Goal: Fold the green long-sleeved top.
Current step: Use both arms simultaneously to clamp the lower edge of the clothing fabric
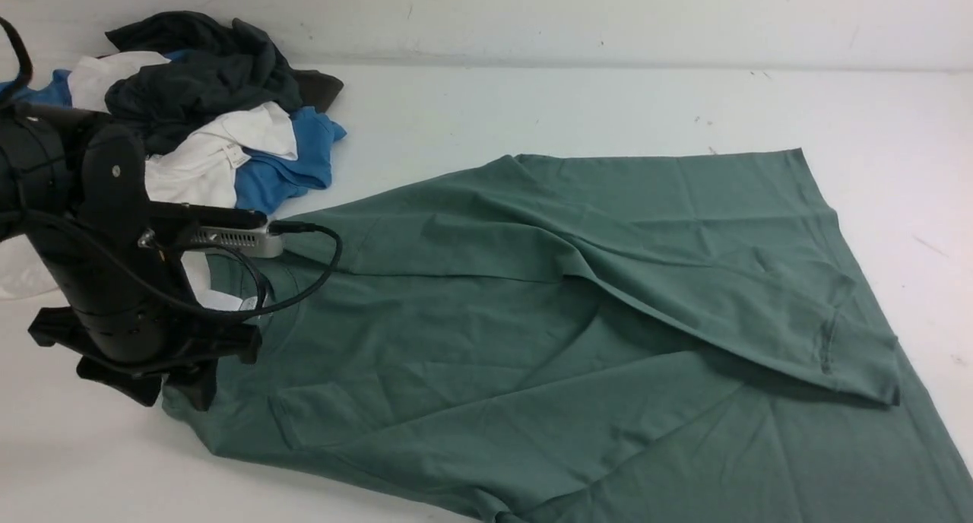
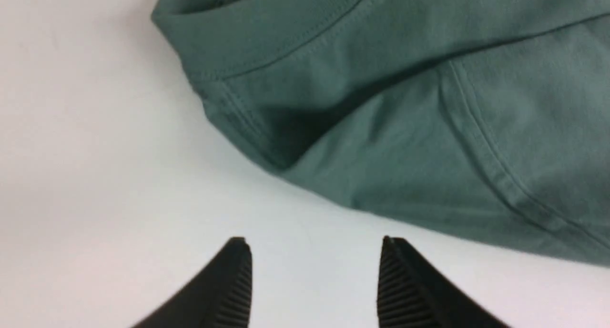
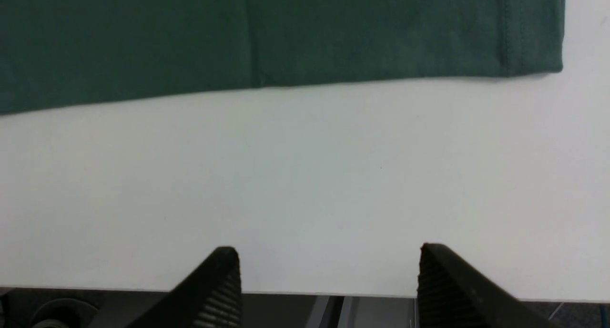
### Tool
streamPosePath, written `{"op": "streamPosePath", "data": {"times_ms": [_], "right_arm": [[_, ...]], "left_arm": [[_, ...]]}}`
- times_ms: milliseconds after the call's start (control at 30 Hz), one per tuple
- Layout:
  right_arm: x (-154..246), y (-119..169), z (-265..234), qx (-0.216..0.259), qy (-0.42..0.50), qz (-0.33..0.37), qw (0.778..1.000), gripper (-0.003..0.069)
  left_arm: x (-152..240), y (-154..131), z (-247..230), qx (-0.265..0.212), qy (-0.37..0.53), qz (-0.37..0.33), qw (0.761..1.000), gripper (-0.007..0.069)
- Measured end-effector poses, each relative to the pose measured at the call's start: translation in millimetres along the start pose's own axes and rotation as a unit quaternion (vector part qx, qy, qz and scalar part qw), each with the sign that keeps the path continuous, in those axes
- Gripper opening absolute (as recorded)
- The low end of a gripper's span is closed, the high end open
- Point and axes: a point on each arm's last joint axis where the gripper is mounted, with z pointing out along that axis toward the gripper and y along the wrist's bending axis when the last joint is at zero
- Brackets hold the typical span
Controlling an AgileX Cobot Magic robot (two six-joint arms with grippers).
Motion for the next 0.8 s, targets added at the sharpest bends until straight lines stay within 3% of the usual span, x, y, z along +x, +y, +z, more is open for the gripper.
{"op": "streamPosePath", "data": {"times_ms": [133,233,533,700,800], "right_arm": [[-0.1,0.0,0.0,0.0,0.0,0.0,1.0,0.0459],[-1.3,0.1,0.0,-0.001,-0.007,0.0,1.0,0.0459],[-3.3,1.4,-0.1,-0.008,-0.018,0.004,1.0,0.0459],[-3.3,1.4,-0.1,-0.008,-0.018,0.004,1.0,0.0459],[-3.3,1.4,-0.1,-0.008,-0.018,0.004,1.0,0.0459]], "left_arm": [[14.6,-8.4,-8.1,0.037,0.01,-0.018,0.999,0.0353],[33.3,-34.4,3.7,0.07,0.037,0.04,0.996,0.0353],[49.2,-91.0,21.5,0.065,0.033,0.206,0.976,0.0356],[52.4,-102.0,21.7,0.061,0.02,0.237,0.969,0.0356],[58.7,-117.6,20.8,0.084,0.015,0.246,0.966,0.0356]]}}
